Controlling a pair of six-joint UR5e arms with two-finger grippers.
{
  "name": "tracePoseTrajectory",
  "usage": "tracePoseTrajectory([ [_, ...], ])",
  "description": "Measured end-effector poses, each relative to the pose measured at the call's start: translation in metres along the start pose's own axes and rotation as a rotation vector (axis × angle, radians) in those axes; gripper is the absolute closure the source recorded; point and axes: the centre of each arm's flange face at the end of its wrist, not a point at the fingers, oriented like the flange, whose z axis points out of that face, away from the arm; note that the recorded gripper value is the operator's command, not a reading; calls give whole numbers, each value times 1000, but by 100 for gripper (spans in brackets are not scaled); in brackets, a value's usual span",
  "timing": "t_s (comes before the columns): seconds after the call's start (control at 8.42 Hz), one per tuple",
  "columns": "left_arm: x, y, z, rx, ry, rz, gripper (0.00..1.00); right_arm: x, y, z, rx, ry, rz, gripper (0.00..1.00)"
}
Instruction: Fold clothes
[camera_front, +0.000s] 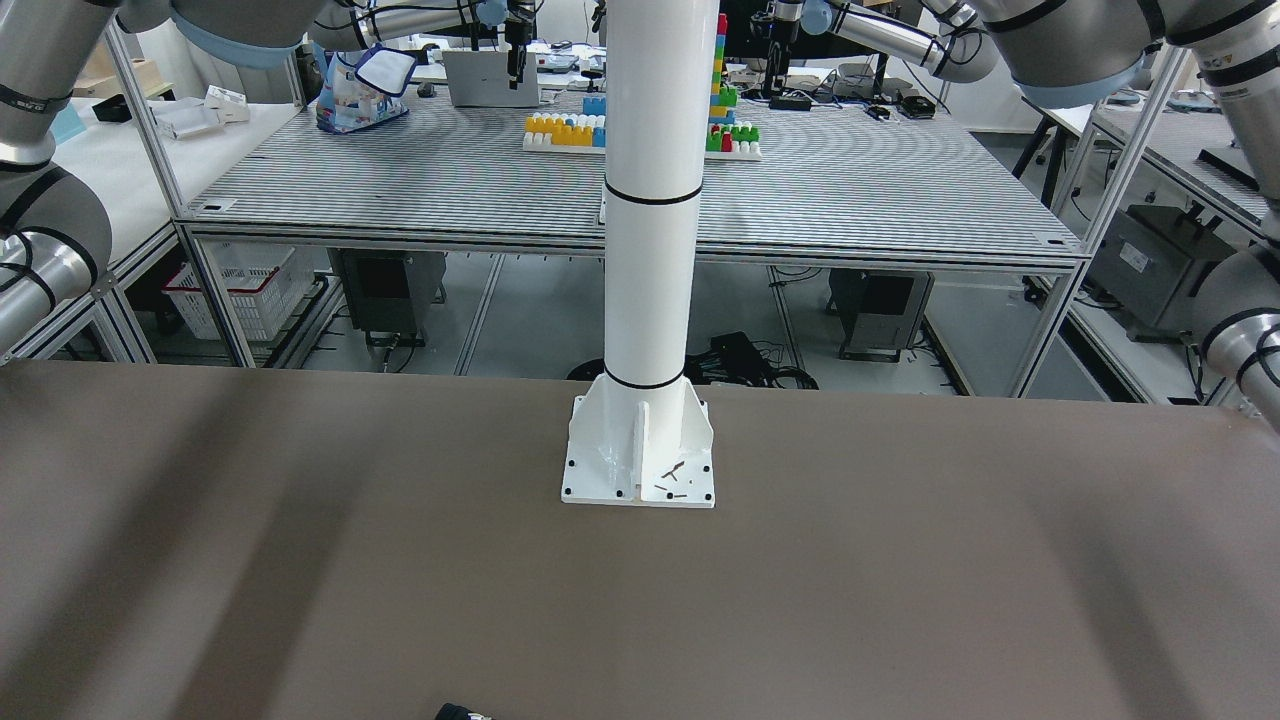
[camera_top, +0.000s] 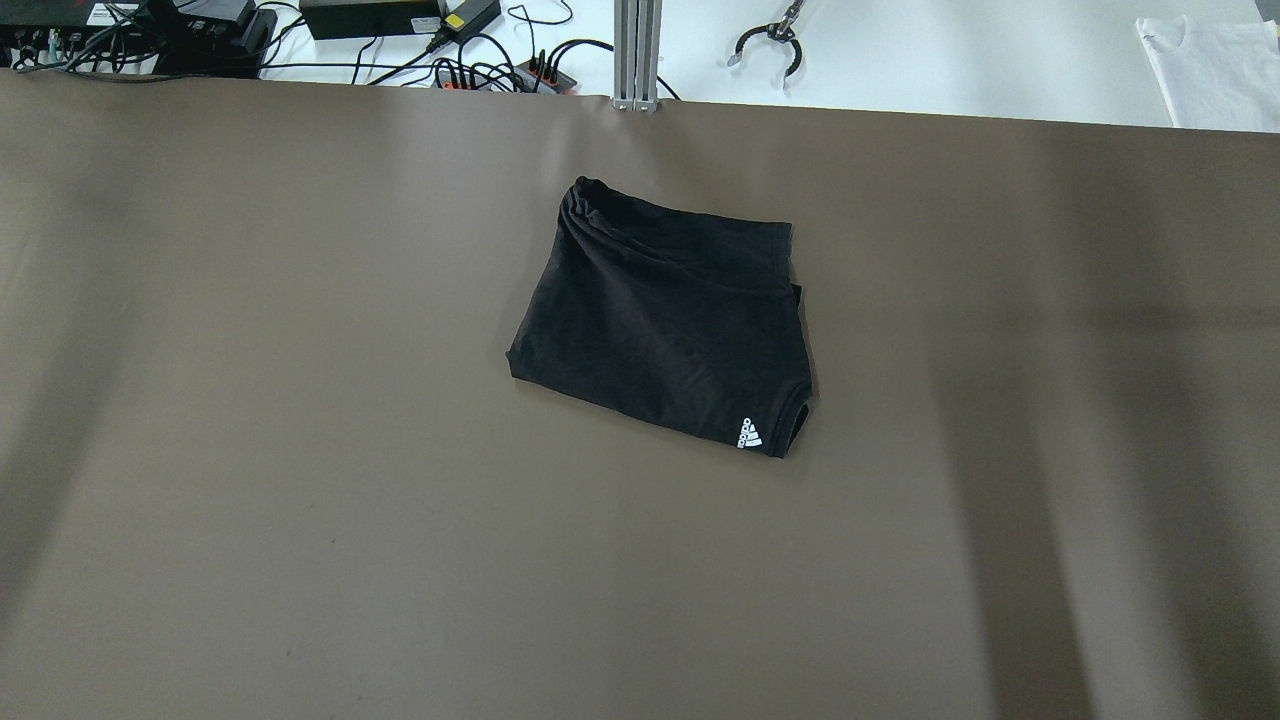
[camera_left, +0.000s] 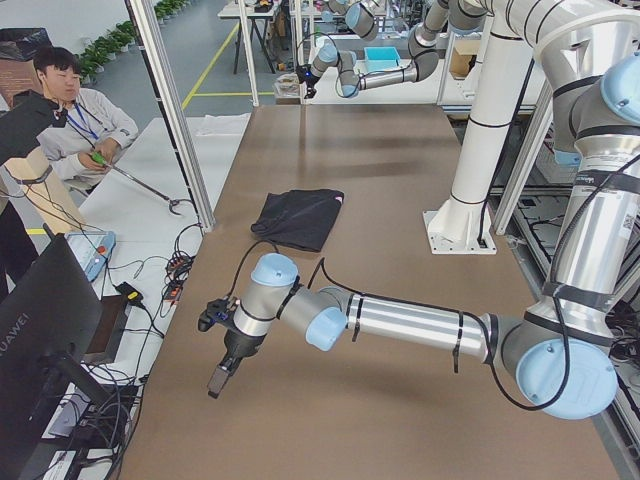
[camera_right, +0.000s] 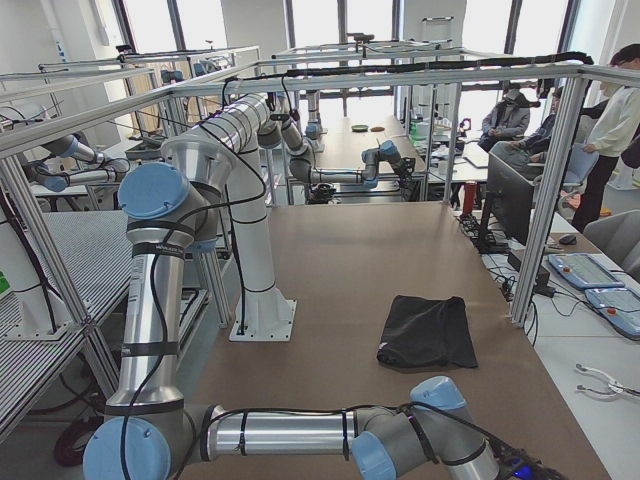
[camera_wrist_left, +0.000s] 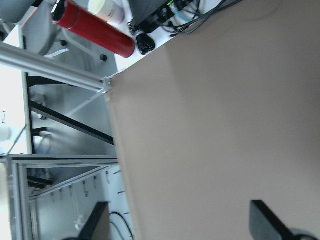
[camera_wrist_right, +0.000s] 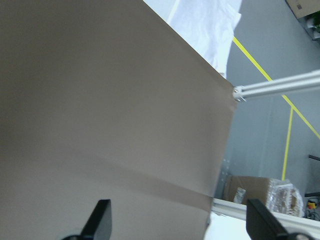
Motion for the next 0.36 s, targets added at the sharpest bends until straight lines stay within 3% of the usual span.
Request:
tracePoseTrajectory([
  [0.12,-22,15,-5,-8,-88,33,0,21,20,-2,-25,61,-38,5],
  [0.36,-37,28,-19,7,-156,7,0,34,33,-6,-47,100,-62,5],
])
